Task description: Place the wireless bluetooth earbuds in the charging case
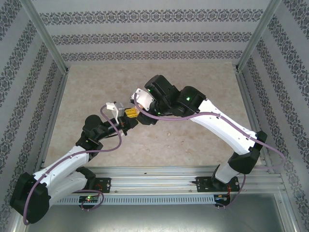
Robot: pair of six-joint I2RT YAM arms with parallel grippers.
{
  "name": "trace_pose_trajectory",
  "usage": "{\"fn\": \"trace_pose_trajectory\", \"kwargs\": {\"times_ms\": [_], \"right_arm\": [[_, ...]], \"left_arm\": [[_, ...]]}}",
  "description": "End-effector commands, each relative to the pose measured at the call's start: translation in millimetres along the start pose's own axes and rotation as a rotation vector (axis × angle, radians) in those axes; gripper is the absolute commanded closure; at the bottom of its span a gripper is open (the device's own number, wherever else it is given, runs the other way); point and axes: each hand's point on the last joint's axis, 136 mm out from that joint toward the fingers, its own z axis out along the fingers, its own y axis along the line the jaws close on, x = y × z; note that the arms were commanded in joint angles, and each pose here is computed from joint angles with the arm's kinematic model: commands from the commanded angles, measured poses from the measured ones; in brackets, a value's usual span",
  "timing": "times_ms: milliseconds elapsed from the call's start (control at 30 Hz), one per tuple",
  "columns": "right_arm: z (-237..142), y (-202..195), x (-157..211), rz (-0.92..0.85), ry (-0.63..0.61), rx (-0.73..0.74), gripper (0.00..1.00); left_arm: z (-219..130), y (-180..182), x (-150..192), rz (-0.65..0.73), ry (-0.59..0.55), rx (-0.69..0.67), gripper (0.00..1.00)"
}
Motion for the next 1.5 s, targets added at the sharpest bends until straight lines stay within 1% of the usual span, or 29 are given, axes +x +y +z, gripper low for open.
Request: {"fn": "trace_pose_trajectory", "kwargs": {"times_ms": [0,300,733,1067,1467], "right_arm": [[2.1,-6.6,-2.2,-0.011,0.009,0.023,0.67],[7.0,-13.4,-0.6,-0.025,0.023,0.057,0.71],[11.5,-14.9,1.4,-0.024,0.035,0.057,0.7],[7.9,-18.4,-0.9,0.024,0.013,0.045,0.76],[-14.4,-19.4,-16.1,0.173,-0.095,0.049,0.76]], "left_arm": [[0.9,-15.0,-16.9,0.009,-0.031,0.057,1.0],[0.7,-16.1,-17.1,0.007,-0.031,0.063,1.0],[-0.3,-18.2,-16.7,0.007,-0.03,0.071,1.0],[-1.2,-17.6,-15.3,0.017,-0.022,0.065,1.0],[-1.1,-13.8,-8.3,0.053,0.003,0.047,1.0]]}}
